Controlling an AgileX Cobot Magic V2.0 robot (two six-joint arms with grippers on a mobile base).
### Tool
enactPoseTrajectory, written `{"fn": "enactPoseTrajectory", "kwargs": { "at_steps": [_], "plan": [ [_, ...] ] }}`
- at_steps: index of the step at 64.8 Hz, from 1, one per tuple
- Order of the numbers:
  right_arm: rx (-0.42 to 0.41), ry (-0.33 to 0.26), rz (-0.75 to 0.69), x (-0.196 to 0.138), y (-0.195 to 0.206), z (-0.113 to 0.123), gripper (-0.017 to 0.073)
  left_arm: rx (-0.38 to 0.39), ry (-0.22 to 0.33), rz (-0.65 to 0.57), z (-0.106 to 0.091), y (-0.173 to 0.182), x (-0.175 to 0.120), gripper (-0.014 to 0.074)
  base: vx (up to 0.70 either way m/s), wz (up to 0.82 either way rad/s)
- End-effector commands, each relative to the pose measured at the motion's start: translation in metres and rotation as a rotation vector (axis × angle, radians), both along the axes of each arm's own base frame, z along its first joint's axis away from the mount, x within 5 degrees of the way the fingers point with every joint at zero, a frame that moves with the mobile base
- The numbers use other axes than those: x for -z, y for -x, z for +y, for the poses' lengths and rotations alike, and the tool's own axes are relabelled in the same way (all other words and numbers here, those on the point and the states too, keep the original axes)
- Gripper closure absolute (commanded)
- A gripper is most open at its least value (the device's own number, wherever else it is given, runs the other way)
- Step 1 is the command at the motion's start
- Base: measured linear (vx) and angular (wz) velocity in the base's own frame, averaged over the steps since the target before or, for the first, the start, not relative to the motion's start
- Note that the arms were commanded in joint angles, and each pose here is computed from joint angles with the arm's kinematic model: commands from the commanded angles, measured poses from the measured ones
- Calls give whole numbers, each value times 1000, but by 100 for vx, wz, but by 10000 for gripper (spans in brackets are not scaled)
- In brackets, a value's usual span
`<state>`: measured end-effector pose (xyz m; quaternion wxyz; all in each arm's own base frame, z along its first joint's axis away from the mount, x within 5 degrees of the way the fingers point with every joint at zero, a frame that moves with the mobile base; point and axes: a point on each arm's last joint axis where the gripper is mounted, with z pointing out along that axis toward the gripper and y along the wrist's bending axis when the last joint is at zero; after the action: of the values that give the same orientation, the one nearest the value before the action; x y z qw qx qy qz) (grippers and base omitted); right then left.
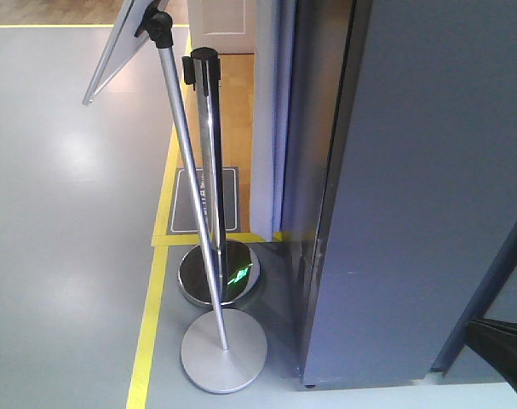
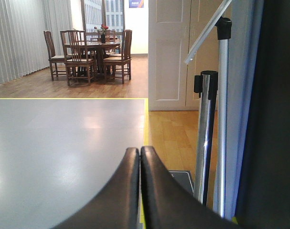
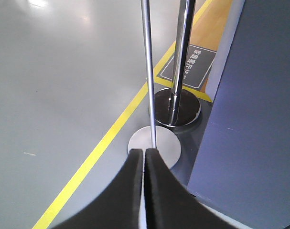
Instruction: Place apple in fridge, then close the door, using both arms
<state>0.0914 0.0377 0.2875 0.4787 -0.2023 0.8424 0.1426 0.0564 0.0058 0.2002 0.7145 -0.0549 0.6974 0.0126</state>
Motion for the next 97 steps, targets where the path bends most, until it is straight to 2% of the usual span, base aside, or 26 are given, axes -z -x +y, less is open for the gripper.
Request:
{"fn": "enactPoseTrajectory", "kwargs": {
  "at_steps": [1, 24, 28, 33, 44, 49, 57, 64, 68, 73, 79, 85, 93, 97],
  "plan": [
    [17, -30, -55, -12, -3, 0, 564, 18, 7, -62, -1, 0, 0, 599, 0, 0],
    [19, -32, -57, -12, -3, 0, 564, 18, 7, -62, -1, 0, 0, 599, 0, 0],
    [27, -54, -43, -12, -5, 0, 564, 18, 7, -62, -1, 0, 0, 599, 0, 0],
    [48, -49, -62, -13, -7, -1, 564, 18, 7, -62, -1, 0, 0, 599, 0, 0],
    [156, -79, -162, -14, -9, -7, 564, 18, 7, -62, -1, 0, 0, 599, 0, 0],
    [231, -118, -201, -2, -10, -11, 564, 18, 7, -62, -1, 0, 0, 599, 0, 0],
    [371, -218, -225, 27, -4, -20, 564, 18, 7, -62, -1, 0, 0, 599, 0, 0],
    [446, -266, -257, 47, 7, -26, 564, 18, 7, -62, -1, 0, 0, 599, 0, 0],
    [471, -269, -283, 55, 12, -28, 564, 18, 7, -62, -1, 0, 0, 599, 0, 0],
    [504, -313, -331, 60, 18, -31, 564, 18, 7, -62, -1, 0, 0, 599, 0, 0],
    [524, -335, -390, 65, 23, -34, 564, 18, 7, -62, -1, 0, 0, 599, 0, 0],
    [525, -333, -448, 72, 25, -35, 564, 18, 7, -62, -1, 0, 0, 599, 0, 0],
    [534, -371, -513, 81, 27, -36, 564, 18, 7, -62, -1, 0, 0, 599, 0, 0],
    [541, -351, -522, 80, 27, -37, 564, 18, 7, -62, -1, 0, 0, 599, 0, 0]
  ]
}}
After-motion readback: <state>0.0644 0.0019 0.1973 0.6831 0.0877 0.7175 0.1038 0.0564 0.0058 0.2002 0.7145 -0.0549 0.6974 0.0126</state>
